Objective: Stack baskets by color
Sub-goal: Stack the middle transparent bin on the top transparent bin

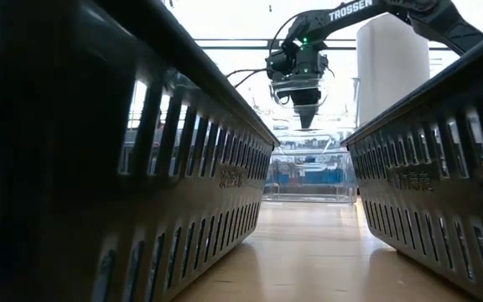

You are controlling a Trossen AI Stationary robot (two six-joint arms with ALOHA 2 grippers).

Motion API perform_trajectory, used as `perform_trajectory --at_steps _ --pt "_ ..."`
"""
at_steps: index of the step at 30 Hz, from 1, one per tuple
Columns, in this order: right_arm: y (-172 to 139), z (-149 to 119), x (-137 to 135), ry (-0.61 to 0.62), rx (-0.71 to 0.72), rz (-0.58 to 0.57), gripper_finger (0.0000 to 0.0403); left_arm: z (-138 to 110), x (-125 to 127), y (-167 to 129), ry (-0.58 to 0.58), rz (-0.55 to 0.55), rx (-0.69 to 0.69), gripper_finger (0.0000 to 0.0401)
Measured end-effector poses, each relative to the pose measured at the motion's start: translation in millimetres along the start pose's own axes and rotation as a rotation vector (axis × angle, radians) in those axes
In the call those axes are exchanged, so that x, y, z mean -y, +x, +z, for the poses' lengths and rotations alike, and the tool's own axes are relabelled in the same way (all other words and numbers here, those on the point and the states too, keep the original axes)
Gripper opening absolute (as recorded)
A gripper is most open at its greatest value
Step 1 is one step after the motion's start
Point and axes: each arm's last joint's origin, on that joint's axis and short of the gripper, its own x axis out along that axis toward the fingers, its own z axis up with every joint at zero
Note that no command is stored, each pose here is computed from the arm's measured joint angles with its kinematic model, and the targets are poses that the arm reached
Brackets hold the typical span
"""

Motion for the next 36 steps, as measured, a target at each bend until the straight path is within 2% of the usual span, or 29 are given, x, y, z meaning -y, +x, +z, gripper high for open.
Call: perform_trajectory --at_steps 6,15,18,23,30,36 --pt "12.0 0.7 0.3 0.008 -0.055 0.030 0.0009 -0.1 0.0 0.0 0.000 0.000 -0.001 0.0117" --pt "25.8 3.8 2.1 0.002 -0.055 0.028 0.0033 -0.1 0.0 0.0 0.000 0.000 0.000 0.0117" --pt "29.9 4.2 1.3 0.000 -0.060 0.031 0.0053 -0.1 0.0 0.0 0.000 -0.001 0.000 0.0117" --pt "28.7 4.3 -1.7 -0.003 -0.065 0.025 0.0108 -0.1 0.0 0.0 0.000 -0.001 0.000 0.0117" --pt "2.6 1.3 -13.1 0.054 -0.089 -0.160 0.0174 0.0 0.0 0.0 0.000 0.000 0.000 0.0117" --pt "-34.2 -4.7 -52.1 0.075 0.011 -0.155 0.0183 -0.1 0.0 0.0 0.000 0.000 0.000 0.0117"
